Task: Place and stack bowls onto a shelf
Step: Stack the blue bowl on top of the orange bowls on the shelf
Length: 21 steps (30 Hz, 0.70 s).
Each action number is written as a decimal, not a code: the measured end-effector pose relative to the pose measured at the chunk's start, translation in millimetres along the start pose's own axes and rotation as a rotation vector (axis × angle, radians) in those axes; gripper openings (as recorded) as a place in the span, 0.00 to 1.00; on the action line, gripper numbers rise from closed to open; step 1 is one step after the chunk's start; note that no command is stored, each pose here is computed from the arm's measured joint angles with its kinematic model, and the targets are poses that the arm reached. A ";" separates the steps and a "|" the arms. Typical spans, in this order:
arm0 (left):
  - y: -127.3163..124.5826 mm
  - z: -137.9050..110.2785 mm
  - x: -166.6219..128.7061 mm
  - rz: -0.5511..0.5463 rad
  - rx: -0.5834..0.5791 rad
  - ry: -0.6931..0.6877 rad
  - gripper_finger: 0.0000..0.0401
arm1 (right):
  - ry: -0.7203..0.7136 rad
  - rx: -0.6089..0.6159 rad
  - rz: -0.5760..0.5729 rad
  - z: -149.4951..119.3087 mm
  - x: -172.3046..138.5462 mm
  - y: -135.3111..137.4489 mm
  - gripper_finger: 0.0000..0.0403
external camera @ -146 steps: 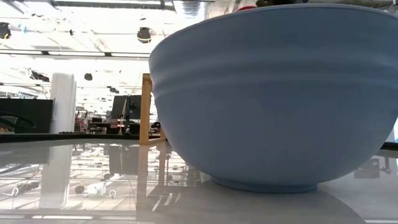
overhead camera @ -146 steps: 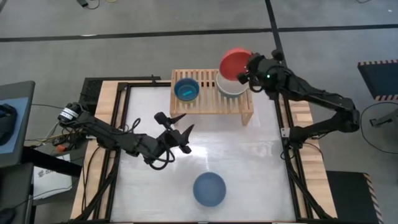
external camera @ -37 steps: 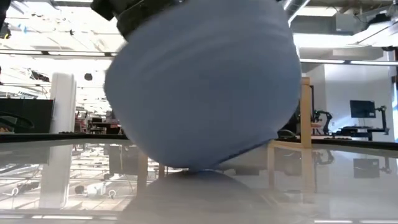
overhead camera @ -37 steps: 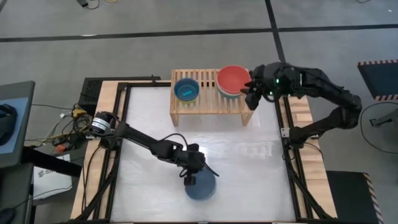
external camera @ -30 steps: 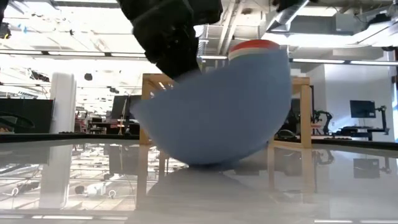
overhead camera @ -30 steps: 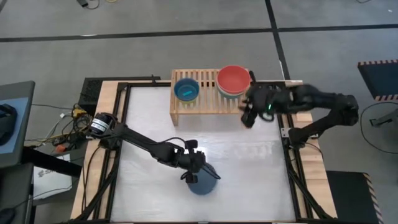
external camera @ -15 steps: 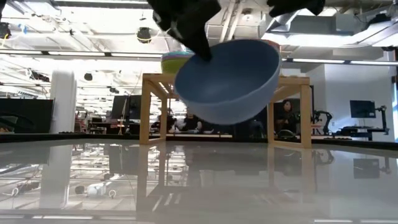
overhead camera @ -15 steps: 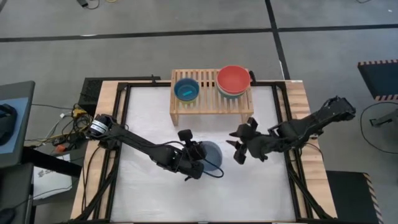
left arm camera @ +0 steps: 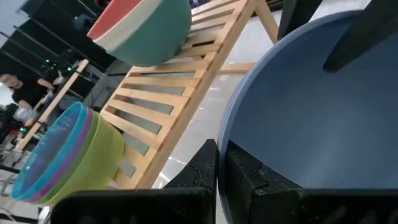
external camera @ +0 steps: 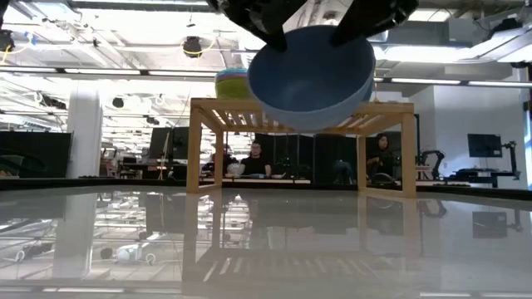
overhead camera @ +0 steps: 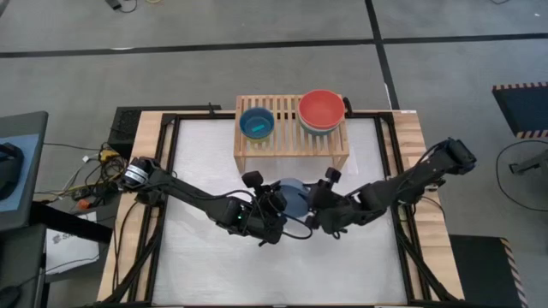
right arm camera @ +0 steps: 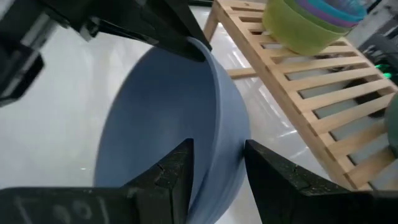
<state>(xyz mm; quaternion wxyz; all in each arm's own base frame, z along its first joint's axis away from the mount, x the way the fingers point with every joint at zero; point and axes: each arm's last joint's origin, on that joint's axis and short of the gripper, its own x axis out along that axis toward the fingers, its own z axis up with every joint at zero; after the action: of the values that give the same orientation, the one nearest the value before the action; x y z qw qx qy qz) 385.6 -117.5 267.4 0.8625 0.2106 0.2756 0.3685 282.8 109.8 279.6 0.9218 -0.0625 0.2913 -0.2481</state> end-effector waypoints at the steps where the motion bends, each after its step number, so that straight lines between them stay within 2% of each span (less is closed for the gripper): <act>1: 0.1 0.7 0.1 0.002 -0.001 -0.003 0.00 | 0.002 -0.012 -0.016 -0.8 1.4 0.9 0.42; 5: -0.3 1.7 0.0 -0.003 -0.011 -0.008 0.00 | 0.015 -0.027 -0.039 -1.2 4.3 0.5 0.41; 7: -0.3 2.3 0.1 -0.004 -0.013 -0.011 0.00 | 0.023 -0.021 -0.045 -1.1 5.7 -1.5 0.37; 14: -3.5 11.3 -2.2 -0.063 -0.023 -0.059 0.04 | 0.070 -0.027 -0.074 -3.7 11.3 -9.6 0.07; 21: -0.3 19.2 -4.1 -0.104 0.004 -0.067 0.17 | 0.191 0.008 -0.113 -2.3 18.9 -32.0 0.06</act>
<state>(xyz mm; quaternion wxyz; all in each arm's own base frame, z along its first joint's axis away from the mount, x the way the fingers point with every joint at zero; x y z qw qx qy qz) 395.5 -123.9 283.2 0.8888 0.2100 0.2579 0.3153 281.3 72.7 276.4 0.8747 -0.0512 0.3728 -0.3055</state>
